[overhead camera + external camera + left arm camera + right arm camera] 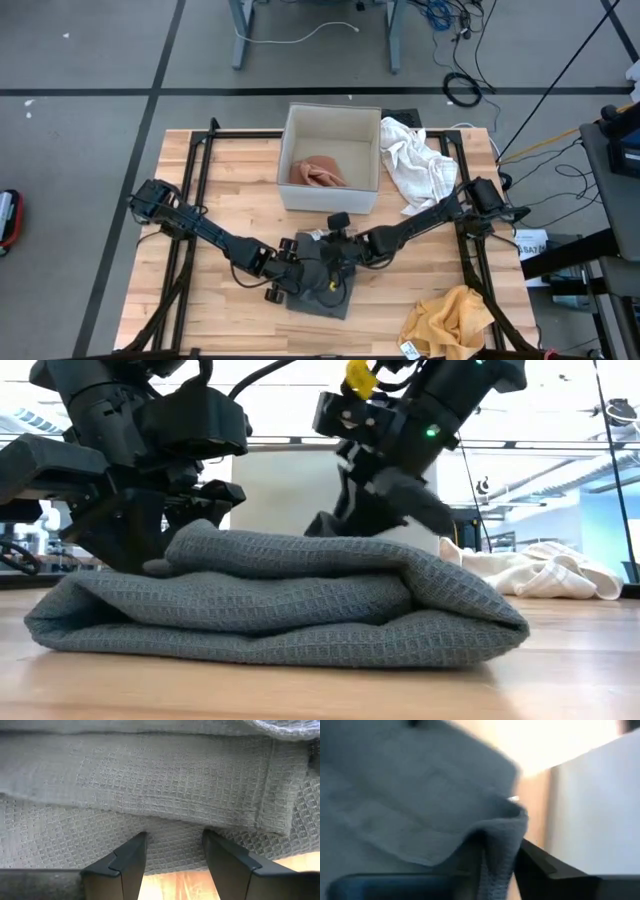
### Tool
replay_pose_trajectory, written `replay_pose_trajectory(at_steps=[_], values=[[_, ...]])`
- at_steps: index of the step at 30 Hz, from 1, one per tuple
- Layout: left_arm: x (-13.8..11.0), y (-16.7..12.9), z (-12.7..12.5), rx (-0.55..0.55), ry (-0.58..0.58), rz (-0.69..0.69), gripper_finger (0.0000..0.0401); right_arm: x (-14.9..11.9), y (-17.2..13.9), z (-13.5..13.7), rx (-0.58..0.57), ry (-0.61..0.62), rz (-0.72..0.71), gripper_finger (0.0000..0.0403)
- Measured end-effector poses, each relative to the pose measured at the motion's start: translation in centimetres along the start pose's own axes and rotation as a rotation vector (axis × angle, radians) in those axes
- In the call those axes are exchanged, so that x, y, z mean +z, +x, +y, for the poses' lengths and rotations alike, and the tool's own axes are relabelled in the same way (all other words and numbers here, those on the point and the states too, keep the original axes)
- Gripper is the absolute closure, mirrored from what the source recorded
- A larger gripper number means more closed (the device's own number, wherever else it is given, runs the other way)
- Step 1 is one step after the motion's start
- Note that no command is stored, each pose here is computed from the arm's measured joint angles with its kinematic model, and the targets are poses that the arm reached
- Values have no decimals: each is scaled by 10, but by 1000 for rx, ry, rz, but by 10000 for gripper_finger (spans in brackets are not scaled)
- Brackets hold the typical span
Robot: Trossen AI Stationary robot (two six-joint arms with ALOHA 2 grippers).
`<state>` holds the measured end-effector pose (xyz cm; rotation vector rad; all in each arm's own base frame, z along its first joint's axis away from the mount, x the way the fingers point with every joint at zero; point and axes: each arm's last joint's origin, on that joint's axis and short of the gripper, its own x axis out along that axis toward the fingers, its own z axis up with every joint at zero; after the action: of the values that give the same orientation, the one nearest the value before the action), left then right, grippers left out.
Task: Fold towel
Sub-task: Fold the gray towel
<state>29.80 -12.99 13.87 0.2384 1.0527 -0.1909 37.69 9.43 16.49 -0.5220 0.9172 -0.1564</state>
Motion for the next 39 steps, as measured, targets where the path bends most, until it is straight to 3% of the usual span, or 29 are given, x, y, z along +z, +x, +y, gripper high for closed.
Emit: replay_pose_trajectory(at_steps=[4, 9, 15, 19, 27, 32, 35, 39], values=[[0, -1, -3, -2, 12, -2, 199, 6, 0, -4, -91, 3, -43, 263], [0, -1, -5, -5, 17, -3, 199, 7, 4, -12, -87, 29, -60, 239], [2, -1, -8, -11, 28, -27, 199, 9, 7, -15, 0, 119, -101, 234], [3, -2, -10, -15, 37, -38, 199, 15, 7, -19, -33, 159, -154, 234], [2, -2, -13, -20, 40, -39, 199, 11, 11, -27, -104, 109, -106, 234], [-1, -3, -19, -27, 43, -20, 199, 8, -9, -15, -113, 69, -52, 234], [-2, -5, -21, -14, 56, -2, 199, 9, -28, -6, -63, 103, -63, 234], [4, -12, -22, 31, 77, 34, 199, 15, -42, 10, 221, 237, -118, 234]])
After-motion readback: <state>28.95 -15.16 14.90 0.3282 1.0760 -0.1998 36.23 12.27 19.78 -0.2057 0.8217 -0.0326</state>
